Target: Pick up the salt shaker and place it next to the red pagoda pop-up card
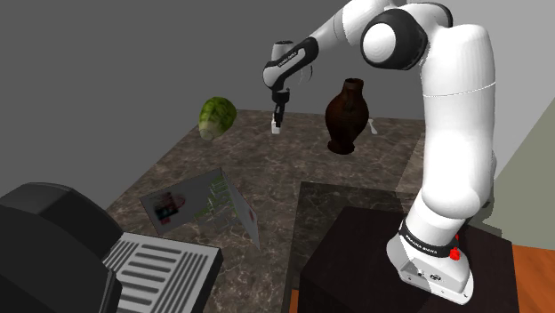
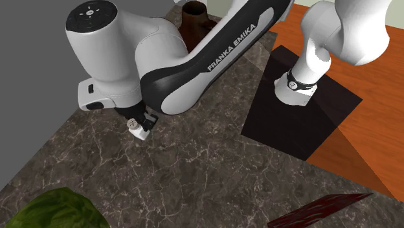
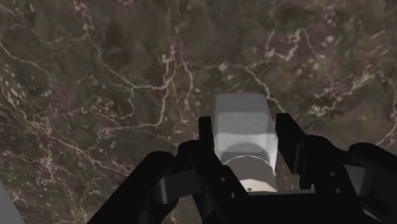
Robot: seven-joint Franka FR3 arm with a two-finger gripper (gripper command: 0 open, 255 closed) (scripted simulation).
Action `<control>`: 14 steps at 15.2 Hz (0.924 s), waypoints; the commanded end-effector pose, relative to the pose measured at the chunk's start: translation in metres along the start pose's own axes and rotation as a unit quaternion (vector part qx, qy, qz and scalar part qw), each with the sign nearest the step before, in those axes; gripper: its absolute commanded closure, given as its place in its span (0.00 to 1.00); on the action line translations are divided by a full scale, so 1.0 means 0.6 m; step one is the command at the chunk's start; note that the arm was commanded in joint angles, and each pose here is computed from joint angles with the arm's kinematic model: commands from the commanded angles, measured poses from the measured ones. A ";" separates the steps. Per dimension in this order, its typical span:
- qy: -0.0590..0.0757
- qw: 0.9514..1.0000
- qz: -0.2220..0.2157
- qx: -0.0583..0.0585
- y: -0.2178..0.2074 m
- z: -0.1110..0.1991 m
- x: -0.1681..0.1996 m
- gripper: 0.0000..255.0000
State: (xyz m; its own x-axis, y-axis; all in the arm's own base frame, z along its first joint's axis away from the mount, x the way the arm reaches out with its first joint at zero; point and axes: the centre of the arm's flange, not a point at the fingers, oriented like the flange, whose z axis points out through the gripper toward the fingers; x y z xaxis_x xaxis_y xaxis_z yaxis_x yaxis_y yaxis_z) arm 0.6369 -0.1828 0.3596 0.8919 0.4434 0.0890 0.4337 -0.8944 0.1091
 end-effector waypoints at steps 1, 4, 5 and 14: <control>0.000 1.000 0.000 0.000 0.001 -0.016 0.003 1.00; 0.000 1.000 0.000 0.000 0.004 -0.042 0.005 1.00; 0.000 1.000 0.000 0.000 0.005 -0.051 0.006 1.00; 0.000 1.000 0.000 0.000 0.013 -0.129 0.013 1.00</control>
State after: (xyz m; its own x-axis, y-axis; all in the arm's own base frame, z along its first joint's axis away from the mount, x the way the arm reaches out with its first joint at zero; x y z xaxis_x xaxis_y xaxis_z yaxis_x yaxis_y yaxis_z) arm 0.6374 -0.1820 0.4335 0.8919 0.4433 0.0893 0.4336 -0.8945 0.1091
